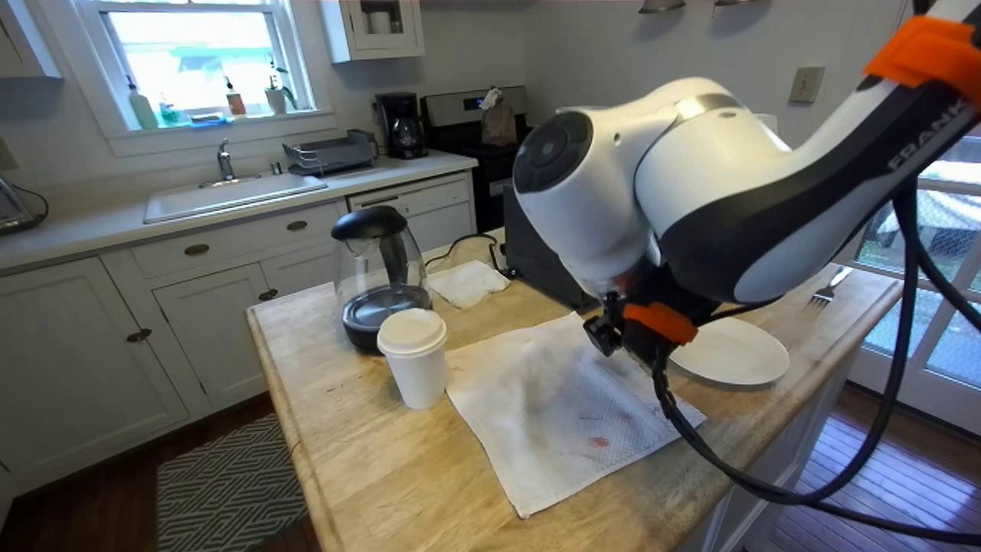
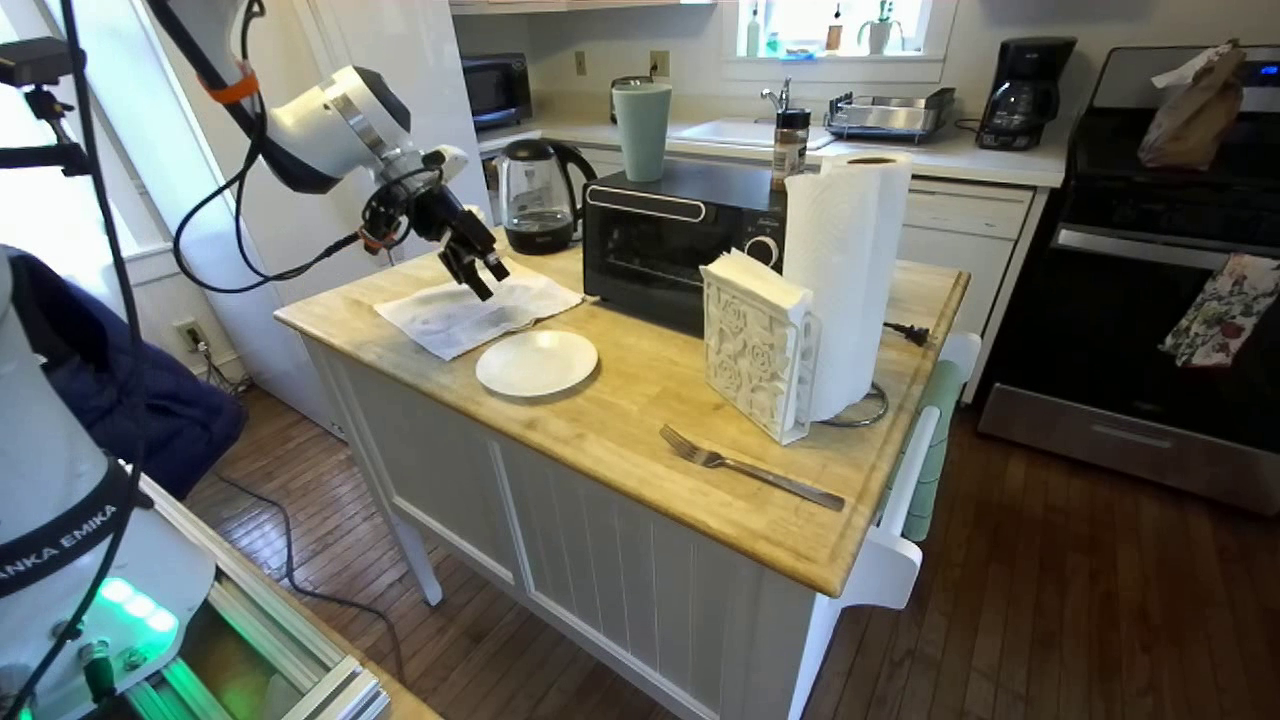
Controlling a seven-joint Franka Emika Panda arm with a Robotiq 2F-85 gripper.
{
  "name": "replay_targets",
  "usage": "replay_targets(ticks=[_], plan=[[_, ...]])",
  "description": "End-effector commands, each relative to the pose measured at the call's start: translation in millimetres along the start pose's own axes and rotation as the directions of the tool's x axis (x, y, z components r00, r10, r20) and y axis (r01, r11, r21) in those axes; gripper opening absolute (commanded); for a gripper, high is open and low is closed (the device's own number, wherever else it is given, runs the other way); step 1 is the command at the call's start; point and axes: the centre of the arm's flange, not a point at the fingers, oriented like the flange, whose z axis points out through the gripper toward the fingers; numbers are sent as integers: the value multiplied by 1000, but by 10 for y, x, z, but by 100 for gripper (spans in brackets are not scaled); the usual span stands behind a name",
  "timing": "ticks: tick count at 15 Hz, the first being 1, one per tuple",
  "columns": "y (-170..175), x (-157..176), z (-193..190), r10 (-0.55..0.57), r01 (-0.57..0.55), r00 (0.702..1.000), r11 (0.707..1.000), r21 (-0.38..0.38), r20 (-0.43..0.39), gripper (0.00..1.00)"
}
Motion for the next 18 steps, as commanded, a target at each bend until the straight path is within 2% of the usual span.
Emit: replay_targets(ticks=[1, 4, 7, 9, 13, 18], plan=[[60, 51, -123, 29, -29, 1000, 999, 24, 1, 100], [165, 117, -370, 66, -65, 998, 996, 62, -6, 100], [159, 109, -363, 65, -65, 998, 996, 62, -4, 100], [380, 291, -437, 188, -185, 981, 981, 56, -48, 100], [901, 576, -780, 383, -373, 922, 918, 132, -58, 100], [1566, 1011, -1102, 573, -561, 819, 797, 225, 12, 100]])
